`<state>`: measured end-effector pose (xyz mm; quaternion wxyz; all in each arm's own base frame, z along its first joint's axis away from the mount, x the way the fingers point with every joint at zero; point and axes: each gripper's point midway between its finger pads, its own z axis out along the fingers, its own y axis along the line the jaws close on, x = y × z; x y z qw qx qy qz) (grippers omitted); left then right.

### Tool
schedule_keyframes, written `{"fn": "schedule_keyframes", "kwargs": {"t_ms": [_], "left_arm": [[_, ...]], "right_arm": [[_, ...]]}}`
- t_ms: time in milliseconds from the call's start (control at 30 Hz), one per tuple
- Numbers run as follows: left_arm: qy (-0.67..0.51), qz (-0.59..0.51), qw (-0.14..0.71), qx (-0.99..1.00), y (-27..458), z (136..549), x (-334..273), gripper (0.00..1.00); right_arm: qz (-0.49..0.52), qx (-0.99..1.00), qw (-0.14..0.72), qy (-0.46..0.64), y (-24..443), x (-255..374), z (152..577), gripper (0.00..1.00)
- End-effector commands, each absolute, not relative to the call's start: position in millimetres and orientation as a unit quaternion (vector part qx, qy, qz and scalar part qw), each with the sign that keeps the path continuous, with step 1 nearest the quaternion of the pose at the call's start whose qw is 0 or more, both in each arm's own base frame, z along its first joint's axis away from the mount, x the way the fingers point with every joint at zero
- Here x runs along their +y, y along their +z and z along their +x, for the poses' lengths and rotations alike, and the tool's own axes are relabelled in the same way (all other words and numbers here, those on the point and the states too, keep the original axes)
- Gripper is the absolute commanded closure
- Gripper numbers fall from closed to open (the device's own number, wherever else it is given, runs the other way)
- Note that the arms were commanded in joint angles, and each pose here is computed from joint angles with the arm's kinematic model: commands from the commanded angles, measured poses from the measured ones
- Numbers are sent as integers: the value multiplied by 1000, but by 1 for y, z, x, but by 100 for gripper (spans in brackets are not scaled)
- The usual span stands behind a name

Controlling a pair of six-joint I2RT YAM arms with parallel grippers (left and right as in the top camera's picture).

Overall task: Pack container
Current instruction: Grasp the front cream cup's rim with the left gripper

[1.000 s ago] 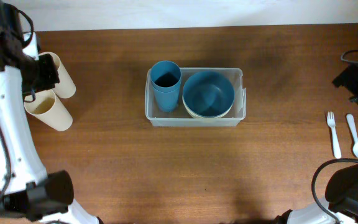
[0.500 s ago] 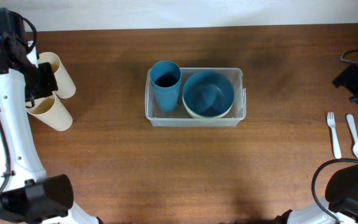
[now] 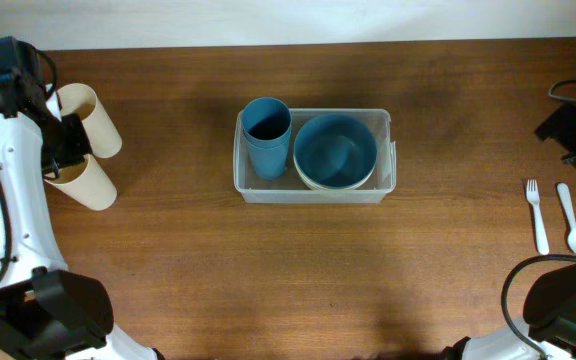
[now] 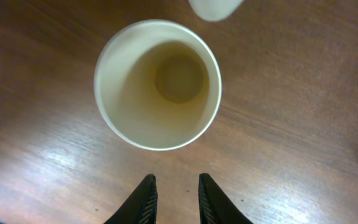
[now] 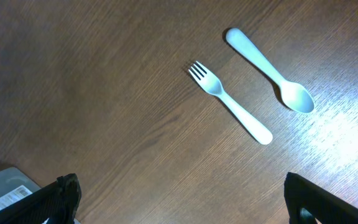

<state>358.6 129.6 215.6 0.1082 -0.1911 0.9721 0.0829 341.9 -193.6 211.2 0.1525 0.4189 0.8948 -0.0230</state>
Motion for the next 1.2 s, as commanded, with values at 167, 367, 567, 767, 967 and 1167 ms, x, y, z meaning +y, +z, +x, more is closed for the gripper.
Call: {"fn": "schedule_keyframes", "kwargs": {"t_ms": [167,367,567,767,967,1167], "left_arm": [[66,-182,98,976,188,364,126,75],[66,-178,109,976,188,370,127,75],[60,-169,116,977,189,373,126,75],[51,-128,116,984,188,375,121,75],[53,-118,122,984,187,381,123,65],[51,-114,110,986,173,386,124,66]], "right_arm": [[424,893,149,-23,209,-194,341,1],[424,893,149,-23,209,-194,341,1],[424,893,149,-23,209,-194,341,1],[424,893,149,-23,209,-194,341,1],[424,893,149,-23,209,-194,341,1],[424,893,149,-23,209,-194,341,1]]}}
